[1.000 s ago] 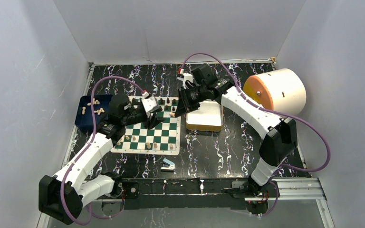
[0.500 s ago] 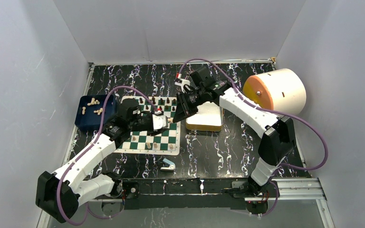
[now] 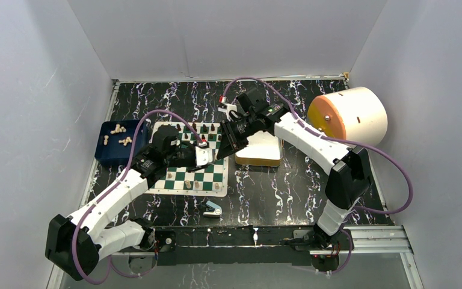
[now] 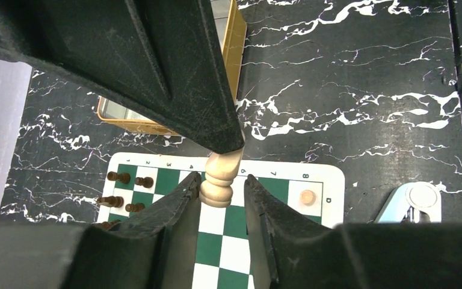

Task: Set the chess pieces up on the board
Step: Place the chess piece on the chessboard.

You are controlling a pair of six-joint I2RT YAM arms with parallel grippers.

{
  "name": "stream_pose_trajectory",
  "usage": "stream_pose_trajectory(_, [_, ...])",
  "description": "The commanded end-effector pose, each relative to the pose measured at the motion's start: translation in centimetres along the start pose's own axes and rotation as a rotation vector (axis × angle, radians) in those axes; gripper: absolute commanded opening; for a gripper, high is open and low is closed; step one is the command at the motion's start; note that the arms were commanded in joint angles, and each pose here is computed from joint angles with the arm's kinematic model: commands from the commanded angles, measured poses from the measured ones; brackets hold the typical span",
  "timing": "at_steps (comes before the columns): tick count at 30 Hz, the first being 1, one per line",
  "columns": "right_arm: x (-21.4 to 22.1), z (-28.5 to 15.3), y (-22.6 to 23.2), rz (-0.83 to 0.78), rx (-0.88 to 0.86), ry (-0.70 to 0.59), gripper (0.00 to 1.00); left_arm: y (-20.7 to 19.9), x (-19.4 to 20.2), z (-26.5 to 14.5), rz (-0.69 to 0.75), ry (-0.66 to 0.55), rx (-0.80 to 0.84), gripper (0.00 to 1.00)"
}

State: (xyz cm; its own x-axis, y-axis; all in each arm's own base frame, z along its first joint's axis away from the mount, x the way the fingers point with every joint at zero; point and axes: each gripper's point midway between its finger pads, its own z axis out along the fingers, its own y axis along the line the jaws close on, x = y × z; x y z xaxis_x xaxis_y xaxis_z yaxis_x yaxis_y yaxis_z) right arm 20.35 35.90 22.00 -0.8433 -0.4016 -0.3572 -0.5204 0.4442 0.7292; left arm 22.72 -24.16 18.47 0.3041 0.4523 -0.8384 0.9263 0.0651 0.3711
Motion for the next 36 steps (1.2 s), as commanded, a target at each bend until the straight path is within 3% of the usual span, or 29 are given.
stream_pose_trajectory(1, [-0.6,-0.2,0.5,-0.006,-0.002,-0.014,0.00,0.1,-1.7,-0.4,0.002,-0.036,0.000,0.26])
stream_pose_trajectory(7, [-2.6,-1.0,0.5,0.032,0.052,-0.153,0.04,1.4,-2.5,-0.2,-0.177,-0.058,-0.083,0.09])
stream_pose_trajectory(13, [-4.8,-2.2,1.4,0.098,0.036,-0.364,0.11,3.3,-3.2,-0.4,-0.381,-0.097,-0.212,0.05])
stream_pose_trajectory(19, [-5.0,-2.3,1.7,0.102,0.023,-0.373,0.19,4.0,-4.3,-0.2,-0.459,-0.140,-0.224,0.00])
stream_pose_trajectory(25, [-4.8,-2.6,1.6,0.099,0.033,-0.379,0.06,4.3,-4.5,0.0,-0.486,-0.143,-0.226,0.00])
stream_pose_trajectory(28, [-4.9,-2.8,1.2,0.090,0.064,-0.395,0.02,4.0,-4.4,0.0,-0.505,-0.141,-0.218,0.06])
stream_pose_trajectory(31, [-5.0,-3.1,0.0,0.083,0.135,-0.409,0.01,3.7,-4.0,-0.2,-0.531,-0.130,-0.230,0.26])
stream_pose_trajectory(36, [-5.2,-3.5,-1.6,0.073,0.232,-0.418,0.00,3.6,-3.3,-0.9,-0.603,-0.107,-0.282,0.38])
